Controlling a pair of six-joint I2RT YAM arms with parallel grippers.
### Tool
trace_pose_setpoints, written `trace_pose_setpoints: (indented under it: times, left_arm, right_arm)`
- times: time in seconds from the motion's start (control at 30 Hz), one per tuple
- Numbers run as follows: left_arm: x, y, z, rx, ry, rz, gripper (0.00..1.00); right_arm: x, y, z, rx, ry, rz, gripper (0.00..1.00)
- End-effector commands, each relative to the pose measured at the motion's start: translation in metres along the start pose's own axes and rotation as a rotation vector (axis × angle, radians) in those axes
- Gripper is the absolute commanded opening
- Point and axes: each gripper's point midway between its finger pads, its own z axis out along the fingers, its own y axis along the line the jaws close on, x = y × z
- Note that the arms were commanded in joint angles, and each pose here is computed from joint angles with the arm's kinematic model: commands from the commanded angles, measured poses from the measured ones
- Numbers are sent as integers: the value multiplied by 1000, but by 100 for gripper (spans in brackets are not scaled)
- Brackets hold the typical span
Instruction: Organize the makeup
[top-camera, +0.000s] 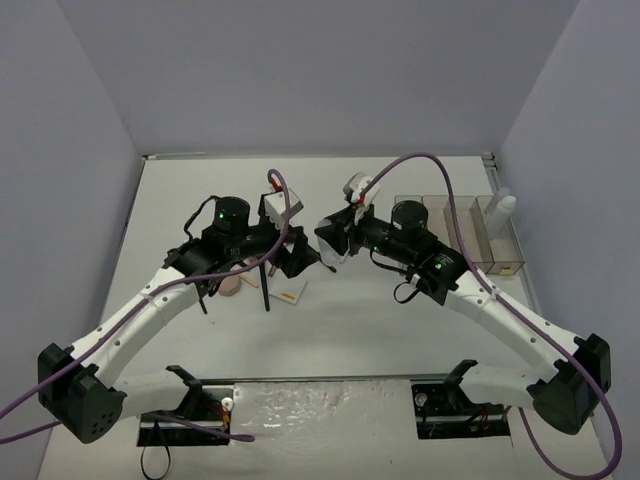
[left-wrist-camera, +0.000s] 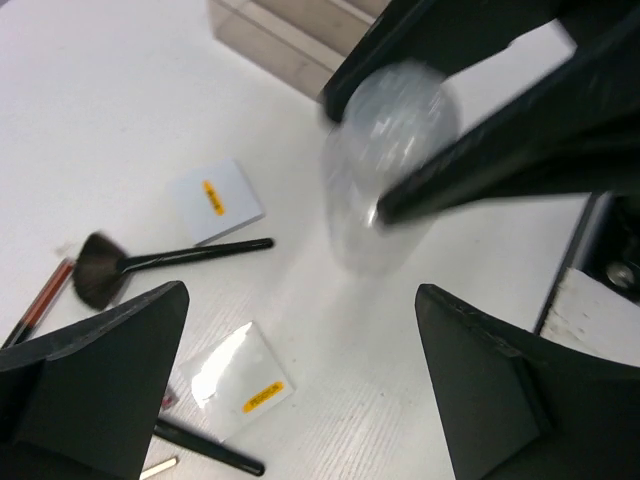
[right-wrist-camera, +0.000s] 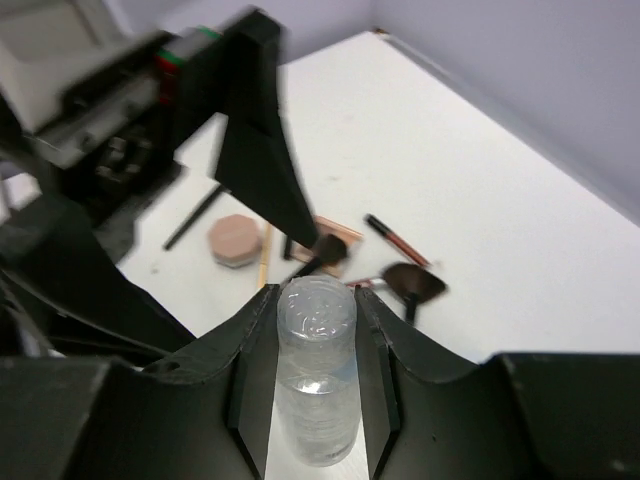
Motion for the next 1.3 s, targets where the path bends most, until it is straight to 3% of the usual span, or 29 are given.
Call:
trace_pose_setpoints:
  times: [0.0,0.27,0.4,0.63,0.93,1.27]
  left_arm:
    - [-31,32,-24,-250,-121,-72,97]
    - [-6,68,-91,-638,-44,-219,97]
    - [14,72,-144,-807,14,-230,97]
    - [30,80,-194,-980,-36,-204,97]
    - [52,88,-202,-1035,-52,-182,97]
    - [63,100,-202,-1028,-41,-263,97]
  right_arm:
    - [-37,-72,-36,406,-154,-51,0]
    - [7,-178,-139,1064,-211,17,0]
    - [34,-215,-221,1420,-296,85,0]
    - [93,-257,-315,1770,-330,122,0]
    - [88,-316,-357,1852,-407,117,0]
    - [72,-362,-365,1846,-421,92,0]
